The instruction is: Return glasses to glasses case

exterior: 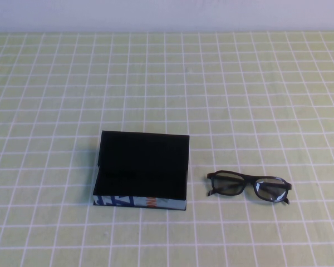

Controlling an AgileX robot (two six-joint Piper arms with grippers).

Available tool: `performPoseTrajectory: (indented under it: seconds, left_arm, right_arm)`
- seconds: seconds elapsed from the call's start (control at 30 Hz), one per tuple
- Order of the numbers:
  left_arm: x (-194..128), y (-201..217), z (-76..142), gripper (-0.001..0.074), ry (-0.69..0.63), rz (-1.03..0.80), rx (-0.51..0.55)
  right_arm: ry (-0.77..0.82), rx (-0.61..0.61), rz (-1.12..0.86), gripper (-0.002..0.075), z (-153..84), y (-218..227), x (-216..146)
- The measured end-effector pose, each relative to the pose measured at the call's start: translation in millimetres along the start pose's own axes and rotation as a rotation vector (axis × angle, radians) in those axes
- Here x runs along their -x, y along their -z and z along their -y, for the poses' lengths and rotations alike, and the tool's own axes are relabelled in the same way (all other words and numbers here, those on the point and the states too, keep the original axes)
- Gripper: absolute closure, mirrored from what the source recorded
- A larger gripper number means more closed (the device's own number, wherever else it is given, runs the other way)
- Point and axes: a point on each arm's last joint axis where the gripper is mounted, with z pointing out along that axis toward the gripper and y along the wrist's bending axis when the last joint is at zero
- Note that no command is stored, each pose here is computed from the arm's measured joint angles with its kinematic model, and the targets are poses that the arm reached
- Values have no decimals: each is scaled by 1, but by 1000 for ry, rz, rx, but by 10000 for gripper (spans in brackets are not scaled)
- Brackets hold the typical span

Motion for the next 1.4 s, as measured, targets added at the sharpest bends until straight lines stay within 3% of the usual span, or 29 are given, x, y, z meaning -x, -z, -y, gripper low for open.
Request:
performPoseTrajectory:
  seconds: [0.13,0.27,0.47,0.63,0.77,0.93,1.03,1.13,1.23,1.33,1.4]
  left_arm:
    - [23,-22,5,738,-5,-71,1]
    - [40,-40,5,738,-13,-206,56]
    - [19,-62,-7,738,-12,-560,192]
    - [-8,-67,-16,738,-16,-809,273]
    - [-22,-65,-20,738,-55,-932,290]
    - [-29,-64,-22,738,-96,-995,283]
    - [-30,-65,-23,738,-98,-999,282]
    - [-30,-65,-23,738,-100,-998,281]
    - [-30,-65,-23,738,-100,-998,281]
    - [-30,-65,-23,738,-100,-998,281]
    - [-30,-65,-23,738,-97,-1001,284]
  right_arm:
    - [-42,-33,-117,743,-19,-27,28]
    - [-23,-135,-227,743,-16,-48,32]
    - [10,-325,-443,743,19,-70,-7]
    - [273,-407,-671,743,49,-77,-41]
    - [376,-535,-822,743,75,-75,-64]
    - [337,-850,-1040,743,111,-57,-96]
    - [324,-937,-1226,743,122,-44,-114]
    - [307,-885,-1400,743,121,-35,-130]
    - [347,-695,-1544,743,112,-33,-140]
    - [319,-556,-1600,743,101,-33,-146]
    - [229,-536,-1598,743,94,-33,-149]
